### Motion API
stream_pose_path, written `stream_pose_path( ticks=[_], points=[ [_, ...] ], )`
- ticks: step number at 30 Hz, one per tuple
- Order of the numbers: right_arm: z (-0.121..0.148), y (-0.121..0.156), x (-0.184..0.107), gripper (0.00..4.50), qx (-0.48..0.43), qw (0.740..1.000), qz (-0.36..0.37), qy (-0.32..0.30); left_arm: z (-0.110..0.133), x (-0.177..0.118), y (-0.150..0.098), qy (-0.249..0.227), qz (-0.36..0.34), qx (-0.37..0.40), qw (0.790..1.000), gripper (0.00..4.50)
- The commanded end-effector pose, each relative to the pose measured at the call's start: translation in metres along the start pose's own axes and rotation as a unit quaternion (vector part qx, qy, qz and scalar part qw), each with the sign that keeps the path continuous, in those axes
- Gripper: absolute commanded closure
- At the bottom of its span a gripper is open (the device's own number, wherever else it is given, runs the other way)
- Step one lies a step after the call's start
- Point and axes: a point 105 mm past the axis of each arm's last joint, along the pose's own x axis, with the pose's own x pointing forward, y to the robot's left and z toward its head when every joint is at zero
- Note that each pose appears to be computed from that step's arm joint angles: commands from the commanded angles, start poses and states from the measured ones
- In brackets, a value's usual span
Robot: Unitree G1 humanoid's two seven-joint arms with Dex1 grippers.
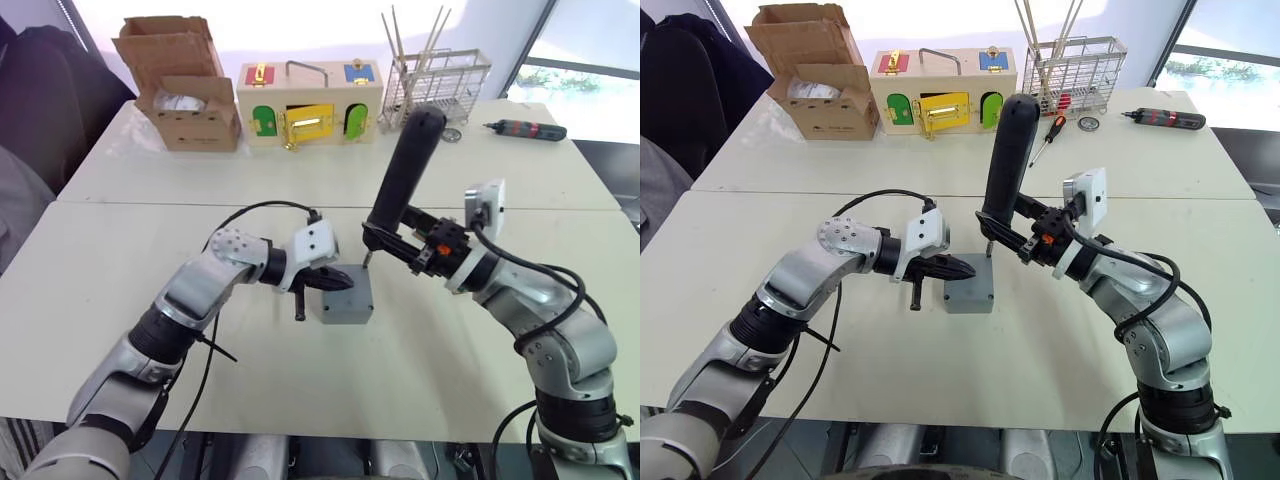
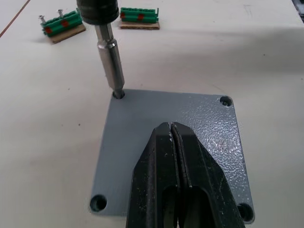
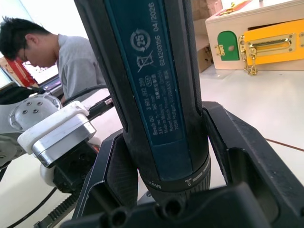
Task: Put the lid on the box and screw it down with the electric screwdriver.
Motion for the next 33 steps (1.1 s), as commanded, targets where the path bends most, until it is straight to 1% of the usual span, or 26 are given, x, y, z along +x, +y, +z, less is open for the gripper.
stream_pose_path(
  ticks=[1, 4, 5, 12, 20, 24, 33],
  points=[
    [-0.025, 0.028, 0.007, 2.62, 0.013, 0.997, 0.061, 0.044, -0.014, 0.007, -0.006, 0.022, -0.011, -0.013, 1.000, 4.50],
    [-0.031, 0.031, 0.009, 2.62, 0.013, 0.997, 0.062, 0.050, -0.015, 0.008, -0.007, 0.024, -0.013, -0.017, 0.999, 4.50],
    [-0.032, 0.031, 0.010, 2.62, 0.014, 0.997, 0.061, 0.050, -0.018, 0.008, -0.006, 0.033, -0.009, -0.024, 0.999, 4.50],
    [-0.041, 0.024, 0.009, 2.62, 0.011, 0.997, 0.049, 0.064, -0.025, 0.008, -0.013, 0.050, -0.012, -0.034, 0.998, 4.50],
    [-0.056, 0.018, 0.004, 2.62, -0.002, 0.995, 0.041, 0.090, -0.026, 0.008, -0.013, 0.052, -0.004, -0.031, 0.998, 4.50],
    [-0.058, 0.012, 0.004, 2.62, 0.014, 0.996, 0.023, 0.085, -0.024, 0.009, -0.013, 0.047, 0.000, -0.039, 0.998, 4.50],
    [-0.061, 0.008, 0.006, 2.62, 0.020, 0.996, 0.015, 0.090, -0.025, 0.006, -0.011, 0.049, 0.009, -0.032, 0.998, 4.50]
  ],
)
